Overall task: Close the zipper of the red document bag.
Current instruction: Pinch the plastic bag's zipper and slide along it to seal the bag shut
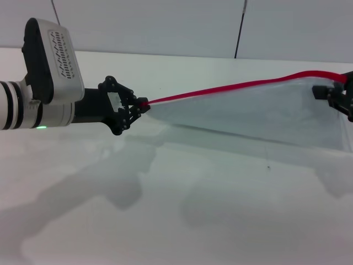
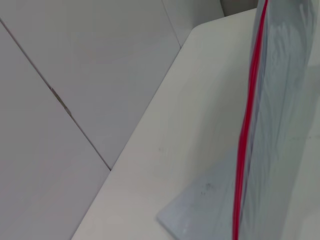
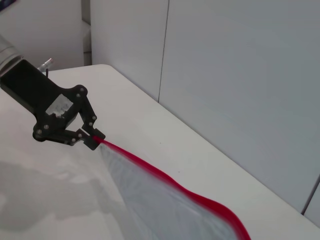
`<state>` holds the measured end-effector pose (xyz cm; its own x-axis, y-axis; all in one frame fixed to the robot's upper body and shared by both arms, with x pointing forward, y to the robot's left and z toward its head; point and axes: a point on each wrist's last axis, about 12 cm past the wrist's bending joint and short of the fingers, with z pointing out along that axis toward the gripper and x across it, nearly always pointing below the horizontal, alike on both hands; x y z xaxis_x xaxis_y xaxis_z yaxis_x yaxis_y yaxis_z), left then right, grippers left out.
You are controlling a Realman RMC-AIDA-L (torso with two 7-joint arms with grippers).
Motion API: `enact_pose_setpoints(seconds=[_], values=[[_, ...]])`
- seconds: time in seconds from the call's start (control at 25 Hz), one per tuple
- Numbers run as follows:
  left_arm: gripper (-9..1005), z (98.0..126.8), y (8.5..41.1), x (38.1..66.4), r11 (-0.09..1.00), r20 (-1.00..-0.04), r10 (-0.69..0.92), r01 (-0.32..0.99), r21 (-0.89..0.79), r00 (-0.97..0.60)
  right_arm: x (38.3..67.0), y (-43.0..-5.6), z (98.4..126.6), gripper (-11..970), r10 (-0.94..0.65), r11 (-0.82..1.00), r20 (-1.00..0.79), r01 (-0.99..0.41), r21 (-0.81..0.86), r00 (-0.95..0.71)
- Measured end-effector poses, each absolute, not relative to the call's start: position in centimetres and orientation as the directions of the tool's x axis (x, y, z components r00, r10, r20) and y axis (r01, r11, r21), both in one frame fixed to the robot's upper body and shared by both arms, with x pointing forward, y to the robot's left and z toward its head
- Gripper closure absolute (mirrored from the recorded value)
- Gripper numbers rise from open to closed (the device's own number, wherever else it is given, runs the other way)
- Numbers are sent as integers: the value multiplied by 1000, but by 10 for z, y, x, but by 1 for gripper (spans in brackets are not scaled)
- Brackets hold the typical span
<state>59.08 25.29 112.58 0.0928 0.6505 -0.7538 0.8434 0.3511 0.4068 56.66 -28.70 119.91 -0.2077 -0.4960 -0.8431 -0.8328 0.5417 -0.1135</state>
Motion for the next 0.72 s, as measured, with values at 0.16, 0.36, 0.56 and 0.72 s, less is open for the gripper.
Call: enact_pose_setpoints(seconds=[0.16,0.36,0.56,0.72], values=[[891,1125,254,591,352,-754,651,844,405,90,567,-287,1199,910,-497,542,-843,-833,-113,-209],[883,1126,254,591,362,-760,645,842,400,84,567,-286,1199,909,-508,526,-839,-842,-121,-196],[875,1130,257,595,392,-772,631,827,404,78,569,-284,1197,908,-531,515,-822,-849,-120,-206],[868,1133,257,598,428,-794,603,812,398,72,572,-285,1198,907,-532,530,-818,-840,-119,-220]])
